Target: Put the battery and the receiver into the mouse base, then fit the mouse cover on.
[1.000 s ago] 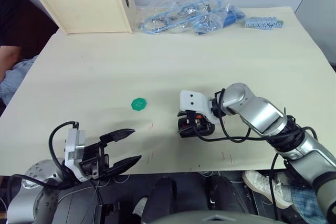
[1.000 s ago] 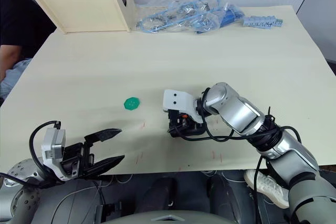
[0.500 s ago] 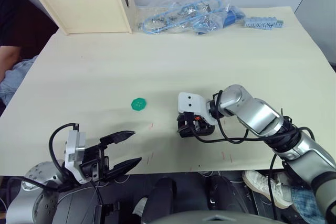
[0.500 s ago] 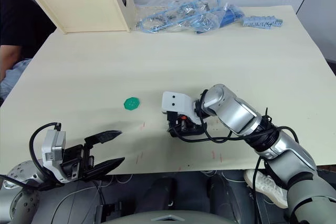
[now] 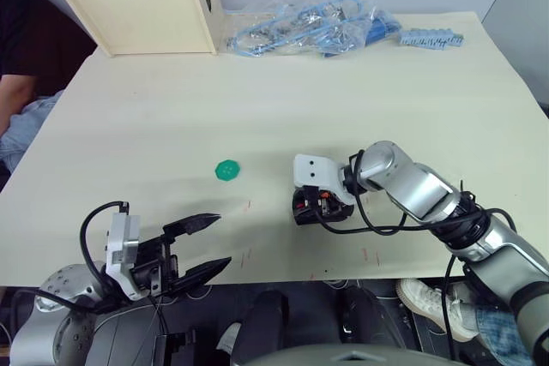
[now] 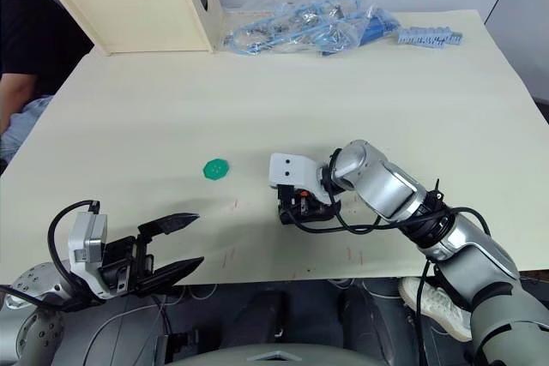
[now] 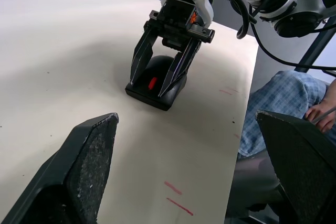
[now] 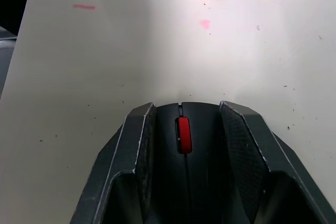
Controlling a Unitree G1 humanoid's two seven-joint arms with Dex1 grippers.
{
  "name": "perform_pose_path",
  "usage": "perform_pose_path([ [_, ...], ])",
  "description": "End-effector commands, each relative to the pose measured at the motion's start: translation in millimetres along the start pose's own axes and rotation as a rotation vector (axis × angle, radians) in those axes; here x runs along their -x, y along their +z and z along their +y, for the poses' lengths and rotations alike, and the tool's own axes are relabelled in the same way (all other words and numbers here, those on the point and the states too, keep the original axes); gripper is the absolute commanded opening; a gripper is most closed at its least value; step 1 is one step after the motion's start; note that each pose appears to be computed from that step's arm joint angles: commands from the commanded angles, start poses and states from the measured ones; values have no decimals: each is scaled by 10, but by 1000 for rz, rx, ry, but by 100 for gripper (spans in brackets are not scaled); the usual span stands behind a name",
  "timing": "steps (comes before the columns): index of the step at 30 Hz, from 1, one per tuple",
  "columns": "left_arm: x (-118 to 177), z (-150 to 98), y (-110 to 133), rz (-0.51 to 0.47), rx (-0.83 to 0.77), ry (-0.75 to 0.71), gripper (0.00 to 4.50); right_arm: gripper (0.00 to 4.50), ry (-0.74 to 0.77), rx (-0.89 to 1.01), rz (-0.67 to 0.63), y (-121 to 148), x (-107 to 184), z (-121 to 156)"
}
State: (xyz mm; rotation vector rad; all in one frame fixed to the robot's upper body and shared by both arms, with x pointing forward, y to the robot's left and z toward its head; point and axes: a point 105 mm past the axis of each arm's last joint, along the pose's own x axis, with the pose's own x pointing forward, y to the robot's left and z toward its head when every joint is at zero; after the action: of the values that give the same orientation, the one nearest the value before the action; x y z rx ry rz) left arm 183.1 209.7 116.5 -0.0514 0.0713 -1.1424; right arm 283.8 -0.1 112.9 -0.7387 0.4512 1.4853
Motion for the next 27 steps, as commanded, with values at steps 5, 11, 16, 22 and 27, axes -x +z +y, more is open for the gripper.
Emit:
perform_pose_path([
  [5,-1,-15,83,-10,-39,-1,450,201,19,-68,13,-212,-68,34],
  [11,4,-6,87,-13,-38,3,450,201,-68,-49,-295,190,264,-94],
  [16,8,-2,97,-18,-37,7,450,201,-206,-70,-572,250,724,-73],
  [22,4,8,100,-18,-35,6,450,201,-208,-156,-652,-28,874,102],
  [27,-7,17,101,-17,-33,0,450,201,-282,-292,-718,-248,846,165],
])
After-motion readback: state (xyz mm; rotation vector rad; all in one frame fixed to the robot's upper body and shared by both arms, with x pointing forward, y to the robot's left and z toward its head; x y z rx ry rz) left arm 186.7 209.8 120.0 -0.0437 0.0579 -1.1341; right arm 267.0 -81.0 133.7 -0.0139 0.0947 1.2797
